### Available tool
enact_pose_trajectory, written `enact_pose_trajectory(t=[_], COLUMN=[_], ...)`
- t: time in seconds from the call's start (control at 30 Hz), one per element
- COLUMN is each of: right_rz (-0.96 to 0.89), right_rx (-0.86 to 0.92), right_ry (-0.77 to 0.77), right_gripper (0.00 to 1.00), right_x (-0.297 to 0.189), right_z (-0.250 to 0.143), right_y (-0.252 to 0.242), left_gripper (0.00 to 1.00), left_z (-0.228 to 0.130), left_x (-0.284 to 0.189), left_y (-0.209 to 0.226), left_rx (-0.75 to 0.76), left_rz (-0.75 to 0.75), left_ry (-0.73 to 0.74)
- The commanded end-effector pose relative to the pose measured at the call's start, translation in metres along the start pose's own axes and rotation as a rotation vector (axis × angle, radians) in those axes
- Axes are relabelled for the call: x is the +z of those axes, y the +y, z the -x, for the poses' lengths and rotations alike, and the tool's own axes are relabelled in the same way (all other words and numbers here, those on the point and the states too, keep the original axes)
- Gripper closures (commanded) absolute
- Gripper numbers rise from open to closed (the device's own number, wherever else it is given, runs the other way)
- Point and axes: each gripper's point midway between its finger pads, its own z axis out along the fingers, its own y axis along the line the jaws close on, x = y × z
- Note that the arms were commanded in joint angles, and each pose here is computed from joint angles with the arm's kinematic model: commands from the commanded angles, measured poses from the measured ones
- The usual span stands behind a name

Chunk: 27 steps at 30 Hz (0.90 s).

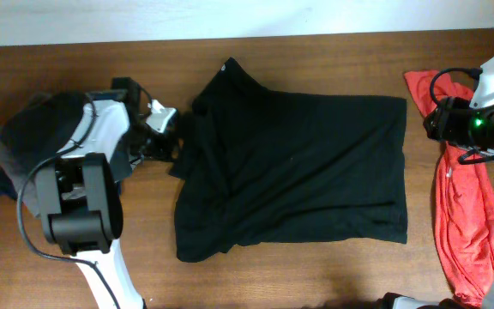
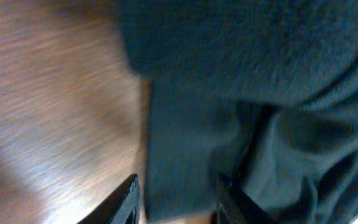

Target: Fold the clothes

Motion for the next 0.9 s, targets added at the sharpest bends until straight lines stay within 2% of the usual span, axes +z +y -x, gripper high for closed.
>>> enact_pose_trajectory(t=[0.0,0.13,0.3,0.43,0.53,0.67,0.7,0.87], right_rz=[-0.005,-0.002,0.011,0.017,0.016,0.017,0.017,0.017], right_rx=[-0.005,-0.006,-0.006,-0.006,-0.006,-0.007,-0.007,-0.007], right_ry=[-0.003,-0.003,-0.002,-0.001,-0.003,-0.005,-0.005,-0.005], right_gripper=[0.42,0.42,0.42,0.41,0.42,0.42,0.42,0.42], right_x=[0.000,0.000,0.000,0.000,0.000,0.000,0.000,0.000], right_z=[0.000,0.000,0.000,-0.001,0.000,0.000,0.000,0.000], right_y=[0.000,0.001,0.003,0.004,0.004,0.004,0.004,0.004], left_gripper=[0.60,0.57,0.57,0.71,0.72,0.65,0.61,0.53], left_z=[0.001,0.005,-0.008,-0.010,0.001,0.016,0.018,0.010], left_x=[0.007,0.017,0.035,0.038,0.017,-0.017,-0.021,0.002], left_y=[-0.011,-0.013,0.001,0.008,0.002,-0.009,-0.009,0.003], left_rx=[0.034,0.070,0.090,0.041,0.030,0.062,0.068,0.054], left_rz=[0.004,0.026,0.147,0.197,0.207,0.237,0.251,0.256], left_ry=[-0.015,-0.028,0.021,0.023,-0.026,-0.116,-0.131,-0.091])
